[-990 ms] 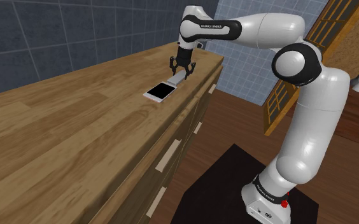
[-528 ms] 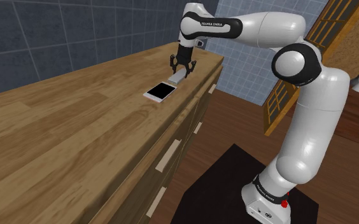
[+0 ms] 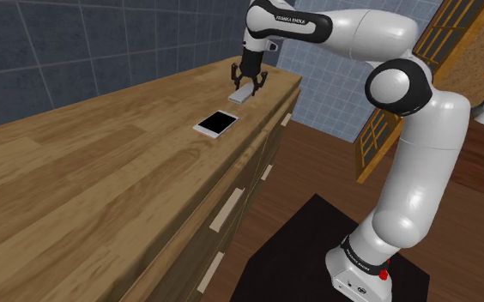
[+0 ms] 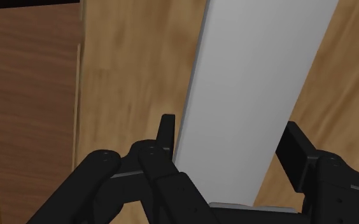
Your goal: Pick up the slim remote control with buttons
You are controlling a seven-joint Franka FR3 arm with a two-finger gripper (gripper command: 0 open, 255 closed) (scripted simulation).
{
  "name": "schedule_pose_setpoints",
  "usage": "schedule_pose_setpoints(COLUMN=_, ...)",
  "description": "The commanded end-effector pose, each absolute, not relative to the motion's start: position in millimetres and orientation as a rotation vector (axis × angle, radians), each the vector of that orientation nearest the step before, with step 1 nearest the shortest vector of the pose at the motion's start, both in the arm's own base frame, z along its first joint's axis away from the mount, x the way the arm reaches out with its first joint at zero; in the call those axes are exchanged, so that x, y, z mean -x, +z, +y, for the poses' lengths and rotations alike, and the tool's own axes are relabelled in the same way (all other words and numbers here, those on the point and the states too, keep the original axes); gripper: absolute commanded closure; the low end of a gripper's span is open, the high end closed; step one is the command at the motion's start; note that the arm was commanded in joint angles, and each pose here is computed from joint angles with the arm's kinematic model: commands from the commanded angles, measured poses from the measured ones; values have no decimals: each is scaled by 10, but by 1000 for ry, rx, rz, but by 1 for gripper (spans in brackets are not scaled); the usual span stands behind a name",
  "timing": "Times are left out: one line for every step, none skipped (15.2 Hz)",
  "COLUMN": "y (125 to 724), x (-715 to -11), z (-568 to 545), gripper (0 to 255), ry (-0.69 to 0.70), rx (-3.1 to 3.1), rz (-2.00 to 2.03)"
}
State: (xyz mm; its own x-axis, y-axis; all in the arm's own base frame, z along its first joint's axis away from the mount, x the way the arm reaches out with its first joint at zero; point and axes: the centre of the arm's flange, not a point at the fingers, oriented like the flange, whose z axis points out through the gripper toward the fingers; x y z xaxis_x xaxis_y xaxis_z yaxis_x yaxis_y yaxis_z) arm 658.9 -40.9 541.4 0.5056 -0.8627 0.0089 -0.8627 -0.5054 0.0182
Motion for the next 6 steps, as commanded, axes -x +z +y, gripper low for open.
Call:
schedule_pose_setpoints(y=5521, x=-6597, z=-404, gripper=255, ry=-2, rx=-2708, rz=-1552)
schedule_pose_setpoints(y=5574, x=-6597, z=-404, gripper=255, ry=-2, rx=-2708, rz=-1552)
schedule_pose_setpoints(y=5627, x=-6597, z=-404, gripper=255, ry=-2, rx=-2708, rz=-1552)
schedule_pose_setpoints(y=5680, x=-6597, z=-404, gripper=255, ry=-2, rx=-2708, rz=-1552)
schedule_pose_setpoints(y=5688, x=-6596, z=-404, gripper=255, ry=-2, rx=-2708, rz=-1552)
schedule_pose_setpoints(y=5688, x=-6597, z=-404, gripper=255, ry=-2, rx=-2708, rz=-1552)
